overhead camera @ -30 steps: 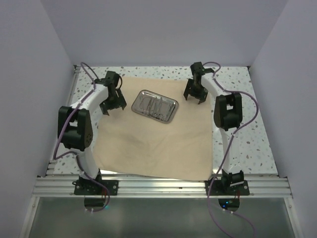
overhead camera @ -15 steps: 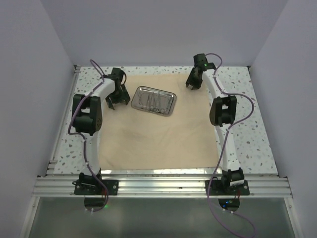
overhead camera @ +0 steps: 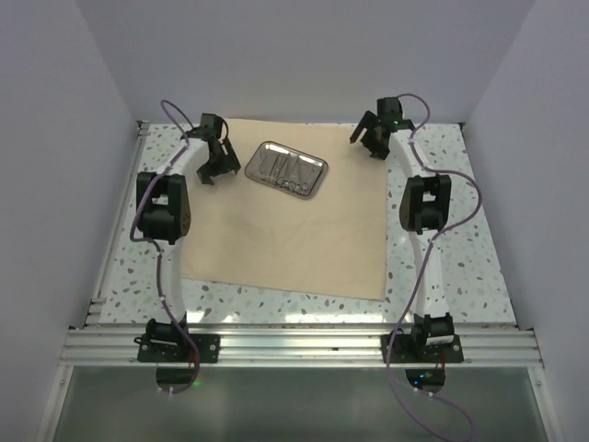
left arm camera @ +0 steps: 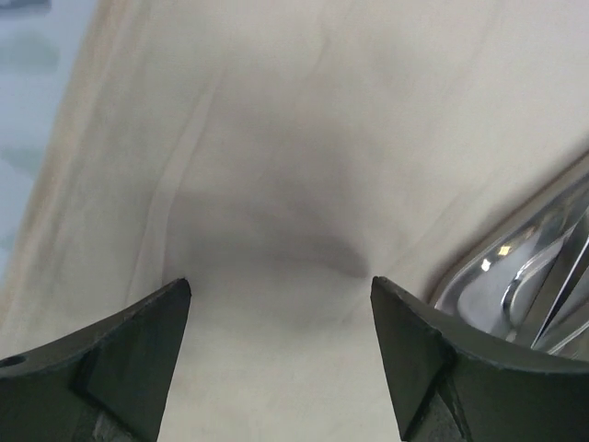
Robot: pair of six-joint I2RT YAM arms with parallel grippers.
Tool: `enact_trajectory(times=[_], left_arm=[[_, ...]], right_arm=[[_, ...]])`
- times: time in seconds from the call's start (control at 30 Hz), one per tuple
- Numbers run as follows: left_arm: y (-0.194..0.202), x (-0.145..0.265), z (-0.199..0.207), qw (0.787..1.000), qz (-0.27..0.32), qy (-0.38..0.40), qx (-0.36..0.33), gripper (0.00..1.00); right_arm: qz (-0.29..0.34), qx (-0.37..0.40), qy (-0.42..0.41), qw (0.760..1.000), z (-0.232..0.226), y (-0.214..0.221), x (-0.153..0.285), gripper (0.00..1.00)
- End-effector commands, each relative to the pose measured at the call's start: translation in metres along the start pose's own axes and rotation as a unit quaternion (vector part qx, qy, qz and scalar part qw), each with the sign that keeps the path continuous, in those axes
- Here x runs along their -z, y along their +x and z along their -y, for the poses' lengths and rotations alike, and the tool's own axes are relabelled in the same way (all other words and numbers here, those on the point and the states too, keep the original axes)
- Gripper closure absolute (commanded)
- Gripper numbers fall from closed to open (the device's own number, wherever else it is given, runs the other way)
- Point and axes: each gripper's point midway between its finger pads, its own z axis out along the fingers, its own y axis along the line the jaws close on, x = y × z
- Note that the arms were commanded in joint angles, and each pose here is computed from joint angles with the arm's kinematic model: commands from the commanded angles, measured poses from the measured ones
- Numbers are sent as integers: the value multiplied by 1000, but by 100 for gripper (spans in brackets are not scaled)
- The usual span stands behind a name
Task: Open and lay out the surgical kit
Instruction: Smooth out the surgical kit at the center of the board.
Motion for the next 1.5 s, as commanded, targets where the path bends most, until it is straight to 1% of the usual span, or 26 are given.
enact_trajectory(times=[0.0, 0.03, 0.07, 0.1, 0.13, 0.17, 0.2, 0.23, 0.27, 0.3, 0.33, 0.37, 0.4, 0.5, 0.57, 0.6, 0.67, 0.7, 0.73, 0.8, 0.87, 0.9, 0.93, 1.1, 1.37, 1.47], left_arm=[[21, 37, -5, 999, -22, 24, 22, 16], [35, 42, -8, 999, -34, 17, 16, 16], [40, 50, -9, 999, -34, 13, 14, 16], [33, 72, -5, 1000, -15, 22, 14, 16], [45, 77, -10, 1000, -17, 13, 6, 15], [44, 88, -12, 1000, -8, 12, 5, 15], [35, 112, -11, 1000, 17, 23, 9, 14], [42, 117, -17, 1000, 18, 20, 7, 14], [41, 127, -19, 999, 26, 23, 7, 14], [36, 145, -19, 998, 44, 31, 9, 14], [45, 145, -25, 999, 40, 29, 7, 13], [45, 154, -27, 998, 48, 36, 6, 13], [54, 152, -28, 998, 38, 42, 5, 13], [97, 132, -42, 999, -11, 34, 4, 14], [127, 117, -47, 999, -37, 40, 2, 15], [144, 110, -51, 998, -55, 38, -3, 16], [156, 101, -52, 997, -68, 33, -8, 19], [164, 99, -54, 996, -78, 28, -13, 21], [169, 98, -56, 996, -85, 22, -14, 24], [179, 95, -63, 995, -97, 13, -13, 32], [180, 97, -65, 995, -94, 12, -10, 42], [185, 96, -69, 995, -98, 8, -10, 49], [187, 96, -70, 995, -100, 6, -10, 52], [201, 98, -80, 992, -125, -11, -9, 53], [202, 115, -81, 993, -116, -2, -6, 52], [202, 118, -84, 993, -115, -6, -8, 52]], right_arm=[[59, 8, -40, 997, -21, -48, 39, 13], [66, 6, -59, 996, -35, -58, 56, 9], [70, 4, -67, 995, -41, -63, 66, 9], [70, 6, -76, 995, -48, -64, 75, 9], [78, 10, -88, 993, -58, -70, 99, 9], [79, 15, -94, 992, -65, -69, 111, 9], [77, 25, -99, 992, -75, -62, 121, 9], [68, 40, -94, 992, -75, -51, 128, 9], [79, 56, -108, 989, -94, -47, 154, 9], [76, 68, -110, 989, -101, -38, 164, 9], [61, 83, -101, 990, -99, -22, 165, 9], [59, 100, -113, 987, -117, -7, 181, 9], [50, 111, -116, 986, -123, 6, 182, 10], [2, 136, -127, 983, -143, 61, 177, 16], [-20, 142, -132, 981, -156, 89, 172, 26], [-42, 143, -131, 980, -157, 105, 160, 35], [-47, 148, -130, 979, -167, 114, 156, 41], [-68, 151, -105, 981, -156, 127, 142, 45], [-51, 149, -93, 983, -158, 117, 143, 46], [-54, 150, -42, 986, -142, 116, 135, 53], [-41, 157, -3, 987, -127, 110, 129, 54], [-42, 162, 4, 986, -123, 111, 127, 55], [-47, 165, 20, 985, -115, 114, 123, 55], [-84, 169, 73, 979, -79, 142, 109, 60], [-106, 174, 72, 976, -68, 168, 90, 62], [-104, 175, 77, 976, -67, 169, 82, 62]])
